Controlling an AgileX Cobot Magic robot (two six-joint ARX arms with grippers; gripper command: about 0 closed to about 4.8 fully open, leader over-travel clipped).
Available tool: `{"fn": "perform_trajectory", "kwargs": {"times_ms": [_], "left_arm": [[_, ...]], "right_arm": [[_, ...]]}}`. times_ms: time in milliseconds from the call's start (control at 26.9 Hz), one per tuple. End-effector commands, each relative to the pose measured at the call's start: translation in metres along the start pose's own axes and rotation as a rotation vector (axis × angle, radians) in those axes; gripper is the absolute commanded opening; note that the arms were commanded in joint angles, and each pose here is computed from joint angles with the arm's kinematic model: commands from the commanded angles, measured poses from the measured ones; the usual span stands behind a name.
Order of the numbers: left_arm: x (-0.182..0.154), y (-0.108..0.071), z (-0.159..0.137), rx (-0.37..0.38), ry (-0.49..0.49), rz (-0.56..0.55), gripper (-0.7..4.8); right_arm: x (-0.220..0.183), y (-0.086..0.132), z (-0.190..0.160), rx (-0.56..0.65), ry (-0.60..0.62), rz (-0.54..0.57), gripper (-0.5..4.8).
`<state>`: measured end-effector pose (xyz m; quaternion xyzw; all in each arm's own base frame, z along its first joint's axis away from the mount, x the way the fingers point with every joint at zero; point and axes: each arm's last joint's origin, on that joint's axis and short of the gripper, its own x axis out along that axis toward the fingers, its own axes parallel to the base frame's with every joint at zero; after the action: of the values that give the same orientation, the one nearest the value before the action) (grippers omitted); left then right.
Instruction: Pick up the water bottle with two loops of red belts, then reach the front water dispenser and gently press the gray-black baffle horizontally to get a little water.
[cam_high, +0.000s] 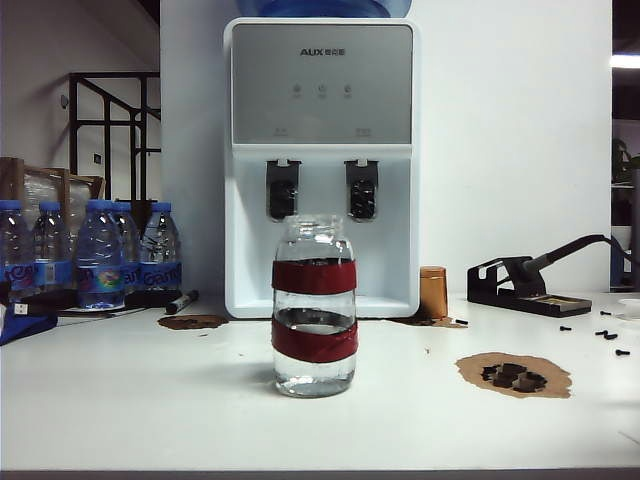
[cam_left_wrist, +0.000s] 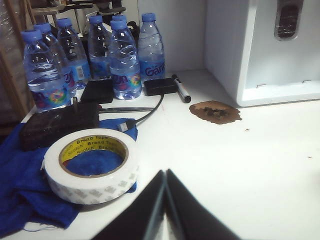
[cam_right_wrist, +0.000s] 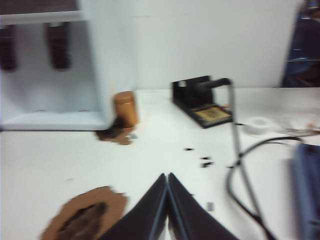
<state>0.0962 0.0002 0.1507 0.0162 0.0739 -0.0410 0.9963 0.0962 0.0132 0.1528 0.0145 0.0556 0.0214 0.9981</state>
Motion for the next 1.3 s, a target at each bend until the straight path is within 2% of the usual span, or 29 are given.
{"fn": "perform_trajectory", "kwargs": {"times_ms": [37,186,1300], "left_arm": [[0.0,0.0001,-0.0005,0.003,0.001,0.002,-0.05],[0.0,0.0002,-0.0005,0.003,0.001,0.002,-0.05],[0.0,0.0002,-0.0005,0.003,0.001,0.002,-0.05]], "right_arm": [[0.0007,-0.0083,0.0004,0.014,-0.013,-0.084,-0.01],[0.0005,-0.0131,0.0006,0.017,-0.017,-0.169,-0.01],[0.0005,-0.0129,0.0005,0.017,-0.016,-0.165,-0.01]]}}
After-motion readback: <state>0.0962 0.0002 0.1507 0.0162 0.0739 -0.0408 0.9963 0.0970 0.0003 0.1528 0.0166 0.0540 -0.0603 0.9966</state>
